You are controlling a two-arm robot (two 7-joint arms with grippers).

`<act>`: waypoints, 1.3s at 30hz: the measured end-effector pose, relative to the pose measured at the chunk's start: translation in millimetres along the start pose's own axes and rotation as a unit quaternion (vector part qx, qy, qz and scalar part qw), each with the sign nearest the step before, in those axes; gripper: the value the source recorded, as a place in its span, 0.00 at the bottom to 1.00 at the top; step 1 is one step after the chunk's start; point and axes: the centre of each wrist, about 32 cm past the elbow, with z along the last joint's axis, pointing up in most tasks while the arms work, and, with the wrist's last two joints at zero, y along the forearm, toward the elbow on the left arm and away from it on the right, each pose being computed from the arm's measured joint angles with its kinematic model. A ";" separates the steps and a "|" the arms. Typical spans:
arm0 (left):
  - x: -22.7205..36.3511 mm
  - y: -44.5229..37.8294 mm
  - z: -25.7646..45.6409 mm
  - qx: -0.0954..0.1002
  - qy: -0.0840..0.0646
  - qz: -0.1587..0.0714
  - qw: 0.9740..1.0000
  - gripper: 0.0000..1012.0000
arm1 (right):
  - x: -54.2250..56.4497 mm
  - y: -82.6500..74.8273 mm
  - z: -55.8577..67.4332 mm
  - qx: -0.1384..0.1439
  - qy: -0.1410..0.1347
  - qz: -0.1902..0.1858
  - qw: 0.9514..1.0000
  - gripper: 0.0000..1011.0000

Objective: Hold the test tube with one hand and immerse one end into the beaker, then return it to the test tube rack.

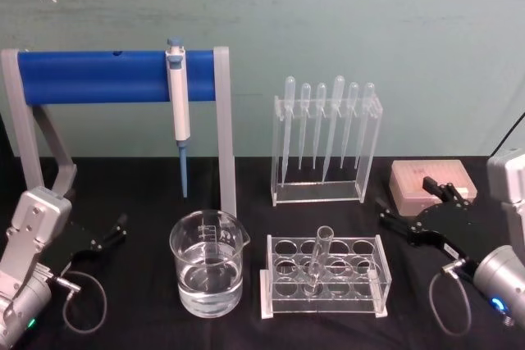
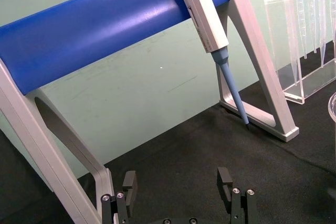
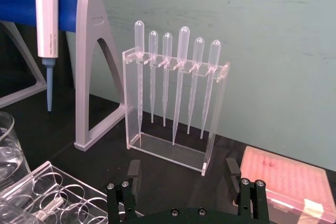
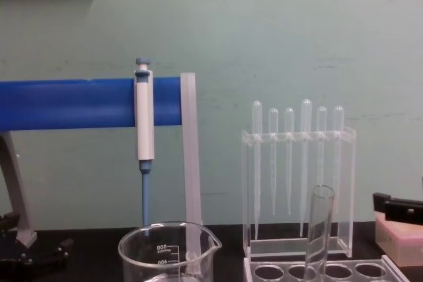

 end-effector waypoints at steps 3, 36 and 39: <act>0.0 0.0 0.0 0.000 0.000 0.000 1.000 0.99 | -1.8 6.9 -5.6 0.008 0.013 0.009 1.000 0.99; 0.0 0.0 0.0 0.000 0.000 0.000 1.000 0.99 | -2.2 6.3 -5.5 0.003 0.013 0.006 1.000 0.99; 0.0 0.0 0.0 0.000 0.000 0.000 1.000 0.99 | -2.2 6.2 -5.5 0.003 0.013 0.005 1.000 0.99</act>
